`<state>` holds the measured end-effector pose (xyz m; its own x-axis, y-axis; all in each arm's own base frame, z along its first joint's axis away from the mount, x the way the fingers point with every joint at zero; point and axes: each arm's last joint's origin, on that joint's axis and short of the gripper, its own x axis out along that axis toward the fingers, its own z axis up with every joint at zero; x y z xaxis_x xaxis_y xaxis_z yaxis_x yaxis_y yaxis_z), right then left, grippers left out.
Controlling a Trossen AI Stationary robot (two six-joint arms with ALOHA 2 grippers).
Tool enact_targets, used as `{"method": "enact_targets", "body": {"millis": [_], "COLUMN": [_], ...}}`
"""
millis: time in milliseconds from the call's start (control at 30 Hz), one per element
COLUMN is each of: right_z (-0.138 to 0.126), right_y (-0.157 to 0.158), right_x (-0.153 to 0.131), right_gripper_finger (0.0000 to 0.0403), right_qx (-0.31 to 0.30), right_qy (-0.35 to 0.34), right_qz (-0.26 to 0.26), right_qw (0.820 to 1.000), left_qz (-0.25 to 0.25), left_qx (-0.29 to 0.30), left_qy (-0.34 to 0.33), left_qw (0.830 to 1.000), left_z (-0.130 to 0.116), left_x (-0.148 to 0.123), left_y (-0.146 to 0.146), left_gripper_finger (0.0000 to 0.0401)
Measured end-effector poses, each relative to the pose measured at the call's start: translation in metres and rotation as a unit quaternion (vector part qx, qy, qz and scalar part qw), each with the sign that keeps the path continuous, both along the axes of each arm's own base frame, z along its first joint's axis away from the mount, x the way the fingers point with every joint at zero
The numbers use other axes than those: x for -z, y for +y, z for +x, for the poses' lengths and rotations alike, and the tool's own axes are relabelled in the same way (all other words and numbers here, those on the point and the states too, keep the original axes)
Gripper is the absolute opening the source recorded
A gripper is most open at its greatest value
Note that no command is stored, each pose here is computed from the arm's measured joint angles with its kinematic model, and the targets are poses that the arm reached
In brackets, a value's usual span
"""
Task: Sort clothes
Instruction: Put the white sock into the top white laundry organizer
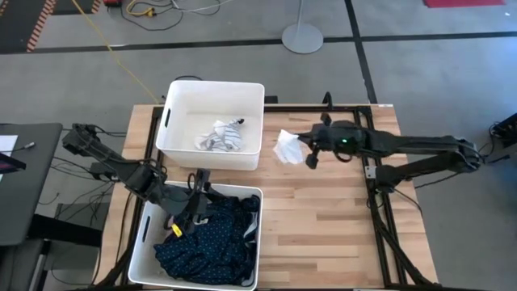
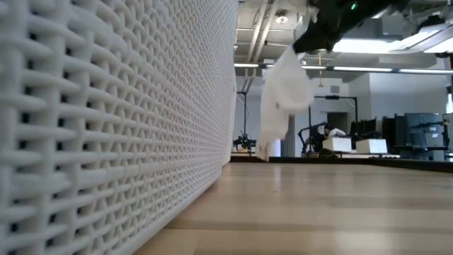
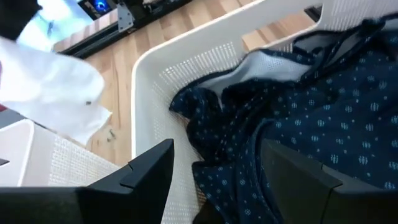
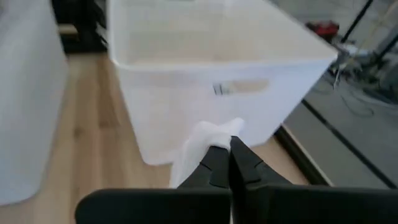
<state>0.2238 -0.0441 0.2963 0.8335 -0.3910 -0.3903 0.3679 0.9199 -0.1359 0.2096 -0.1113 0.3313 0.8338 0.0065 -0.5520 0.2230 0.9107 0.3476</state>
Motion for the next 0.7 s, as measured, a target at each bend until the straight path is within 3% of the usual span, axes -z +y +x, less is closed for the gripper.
{"method": "enact_targets", "body": {"millis": [367, 700], "right_z": [-0.023, -0.029], "right_y": [0.029, 0.049], "right_x": [-0.029, -0.035], "right_gripper_finger": [0.0000, 0.0000], "right_qx": [-0.051, -0.106], "right_qy": [-0.052, -0.063], "right_qz": [-0.014, -0.031], "right_qw": [0.997, 0.992], "left_qz": [0.000, 0.043], "left_qx": [0.007, 0.000], "left_qy": [-0.024, -0.113], "left_qw": [1.000, 0.993], "left_z": [0.003, 0.015], "left_x": [-0.004, -0.020], "left_y": [-0.002, 0.004], "left_gripper_finger": [0.0235, 0.0235]}}
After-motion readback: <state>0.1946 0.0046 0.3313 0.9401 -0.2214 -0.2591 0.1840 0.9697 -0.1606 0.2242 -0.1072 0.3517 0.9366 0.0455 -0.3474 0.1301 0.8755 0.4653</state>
